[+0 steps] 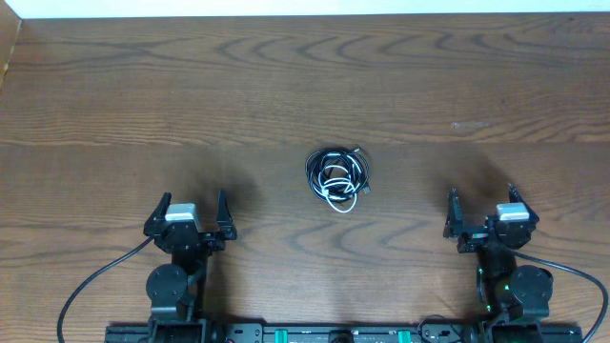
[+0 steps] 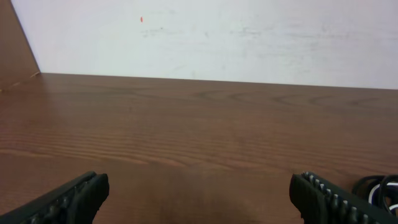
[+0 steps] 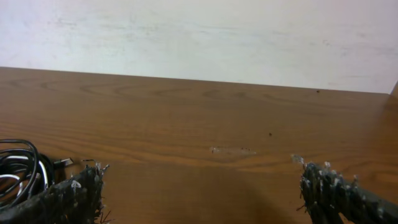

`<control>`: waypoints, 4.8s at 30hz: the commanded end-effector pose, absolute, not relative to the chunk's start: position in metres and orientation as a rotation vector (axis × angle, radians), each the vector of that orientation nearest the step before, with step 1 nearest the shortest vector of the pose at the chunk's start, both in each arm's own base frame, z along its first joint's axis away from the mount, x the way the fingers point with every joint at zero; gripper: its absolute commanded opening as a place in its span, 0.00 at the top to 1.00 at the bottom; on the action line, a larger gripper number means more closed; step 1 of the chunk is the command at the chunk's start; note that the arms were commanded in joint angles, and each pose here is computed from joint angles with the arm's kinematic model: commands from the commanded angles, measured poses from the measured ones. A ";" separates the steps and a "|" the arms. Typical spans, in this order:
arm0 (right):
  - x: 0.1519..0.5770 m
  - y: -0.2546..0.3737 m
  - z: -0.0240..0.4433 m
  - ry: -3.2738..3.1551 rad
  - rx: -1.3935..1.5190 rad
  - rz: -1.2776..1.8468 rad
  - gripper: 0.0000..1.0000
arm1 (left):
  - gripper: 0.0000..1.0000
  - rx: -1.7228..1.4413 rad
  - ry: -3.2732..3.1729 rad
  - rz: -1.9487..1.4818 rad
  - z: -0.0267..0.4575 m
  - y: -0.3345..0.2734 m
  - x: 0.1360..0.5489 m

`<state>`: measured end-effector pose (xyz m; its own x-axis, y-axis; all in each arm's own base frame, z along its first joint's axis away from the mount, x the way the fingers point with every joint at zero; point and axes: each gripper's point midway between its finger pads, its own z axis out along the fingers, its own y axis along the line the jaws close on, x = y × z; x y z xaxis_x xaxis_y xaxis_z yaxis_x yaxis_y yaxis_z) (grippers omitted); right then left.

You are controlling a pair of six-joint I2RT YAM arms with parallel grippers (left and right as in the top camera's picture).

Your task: Untangle cables

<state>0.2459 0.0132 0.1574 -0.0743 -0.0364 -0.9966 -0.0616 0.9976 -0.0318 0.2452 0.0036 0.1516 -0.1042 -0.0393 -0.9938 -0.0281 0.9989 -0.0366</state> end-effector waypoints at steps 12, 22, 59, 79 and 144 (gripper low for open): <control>0.246 0.013 0.157 1.644 -0.078 0.016 0.01 | 0.02 -0.073 1.727 0.028 0.136 0.010 0.244; 0.246 0.013 0.157 1.644 -0.079 0.016 0.01 | 0.02 -0.073 1.727 0.028 0.136 0.010 0.244; 0.246 0.013 0.157 1.644 -0.079 0.016 0.01 | 0.02 0.097 1.564 -0.375 0.318 -0.051 0.191; 0.246 0.013 0.157 1.644 -0.079 0.016 0.01 | 0.02 0.079 2.505 -1.017 0.327 -0.117 0.169; 0.246 0.013 0.157 1.644 -0.078 0.016 0.01 | 0.02 0.072 3.299 -0.229 0.172 -0.146 0.181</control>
